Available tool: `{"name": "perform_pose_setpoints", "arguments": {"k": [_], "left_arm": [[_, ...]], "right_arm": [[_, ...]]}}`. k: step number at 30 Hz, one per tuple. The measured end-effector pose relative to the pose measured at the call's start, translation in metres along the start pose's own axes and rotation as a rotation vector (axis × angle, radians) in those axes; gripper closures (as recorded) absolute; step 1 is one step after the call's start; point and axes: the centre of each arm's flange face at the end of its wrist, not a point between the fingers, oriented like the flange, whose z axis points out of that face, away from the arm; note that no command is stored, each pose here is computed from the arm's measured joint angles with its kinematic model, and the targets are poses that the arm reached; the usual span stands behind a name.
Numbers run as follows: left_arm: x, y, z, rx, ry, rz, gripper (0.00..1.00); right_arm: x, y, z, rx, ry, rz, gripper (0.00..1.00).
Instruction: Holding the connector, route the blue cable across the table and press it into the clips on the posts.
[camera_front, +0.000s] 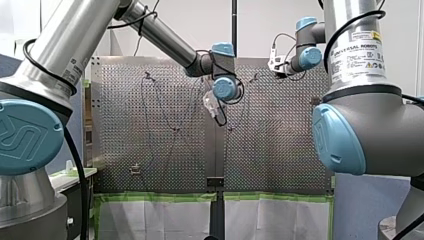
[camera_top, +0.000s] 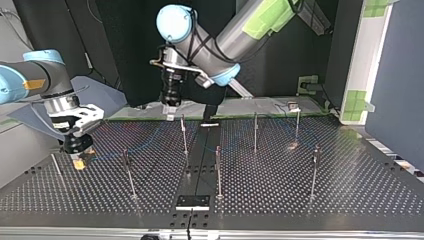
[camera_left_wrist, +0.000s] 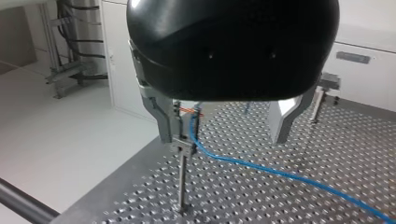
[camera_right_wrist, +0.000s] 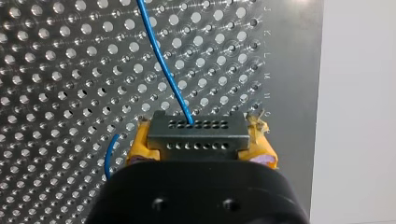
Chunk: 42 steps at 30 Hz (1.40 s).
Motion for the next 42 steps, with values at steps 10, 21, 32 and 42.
{"name": "perform_pose_setpoints", "arguments": {"k": [10, 21, 32, 42], "left_arm": [[0.028, 0.026, -0.021, -0.003, 0.0, 0.023, 0.0], [0.053, 0.055, -0.046, -0.004, -0.001, 0.038, 0.0], [0.073, 0.086, -0.072, -0.011, -0.005, 0.04, 0.0], [0.081, 0.125, -0.086, -0.046, -0.022, 0.046, 0.0]], "right_arm": [[0.0, -0.001, 0.0, 0.002, -0.001, 0.0, 1.0], [-0.001, -0.003, 0.0, 0.004, -0.003, 0.001, 1.0], [-0.002, -0.005, 0.0, 0.007, -0.005, 0.001, 1.0], [-0.002, -0.003, 0.0, 0.001, -0.004, -0.003, 1.0]]}}
